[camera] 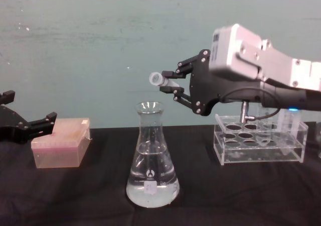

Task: Pour the liquid from the test tube into the beaker using one hand.

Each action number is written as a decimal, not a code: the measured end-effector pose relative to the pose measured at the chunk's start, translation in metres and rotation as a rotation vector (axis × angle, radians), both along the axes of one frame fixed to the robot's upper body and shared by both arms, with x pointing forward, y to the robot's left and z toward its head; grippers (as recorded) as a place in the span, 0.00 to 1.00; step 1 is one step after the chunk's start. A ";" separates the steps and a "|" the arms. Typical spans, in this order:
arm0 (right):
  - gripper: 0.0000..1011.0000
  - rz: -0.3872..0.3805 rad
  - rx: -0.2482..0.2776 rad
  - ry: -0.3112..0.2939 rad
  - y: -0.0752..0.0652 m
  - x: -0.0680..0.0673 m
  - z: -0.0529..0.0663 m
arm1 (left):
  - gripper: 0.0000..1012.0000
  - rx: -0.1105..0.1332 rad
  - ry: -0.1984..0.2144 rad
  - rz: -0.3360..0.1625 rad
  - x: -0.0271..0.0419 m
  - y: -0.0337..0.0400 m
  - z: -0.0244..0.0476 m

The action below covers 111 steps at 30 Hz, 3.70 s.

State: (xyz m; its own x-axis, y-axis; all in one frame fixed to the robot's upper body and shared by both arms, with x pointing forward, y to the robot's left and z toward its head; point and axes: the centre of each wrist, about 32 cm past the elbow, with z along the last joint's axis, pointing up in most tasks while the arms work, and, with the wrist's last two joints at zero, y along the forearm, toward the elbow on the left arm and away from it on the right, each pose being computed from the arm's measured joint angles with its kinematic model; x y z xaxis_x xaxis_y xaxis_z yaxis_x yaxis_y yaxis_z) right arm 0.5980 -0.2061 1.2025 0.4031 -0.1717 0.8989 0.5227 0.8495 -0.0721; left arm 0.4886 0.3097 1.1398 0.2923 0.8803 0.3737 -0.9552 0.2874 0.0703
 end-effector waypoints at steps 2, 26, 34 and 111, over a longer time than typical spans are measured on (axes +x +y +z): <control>0.19 -0.001 -0.009 -0.014 0.000 0.000 -0.001 | 0.99 0.000 0.000 0.000 0.0000 0.0000 0.0000; 0.19 0.012 -0.088 -0.172 0.005 -0.005 -0.007 | 0.99 0.000 0.000 0.000 0.0000 0.0000 0.0000; 0.19 0.020 -0.110 -0.206 0.003 -0.005 -0.007 | 0.99 0.000 0.000 0.000 0.0000 0.0000 0.0000; 0.19 0.052 -0.241 -0.489 -0.004 0.003 -0.006 | 0.99 0.000 0.000 0.000 0.0000 0.0000 0.0000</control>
State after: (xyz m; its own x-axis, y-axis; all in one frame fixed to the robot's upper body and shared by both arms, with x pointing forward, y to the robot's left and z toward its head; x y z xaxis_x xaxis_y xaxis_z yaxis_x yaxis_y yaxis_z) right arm 0.6013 -0.2100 1.1966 -0.0695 0.0717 0.9950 0.5020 0.8645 -0.0273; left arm 0.4886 0.3097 1.1398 0.2922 0.8803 0.3737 -0.9553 0.2873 0.0703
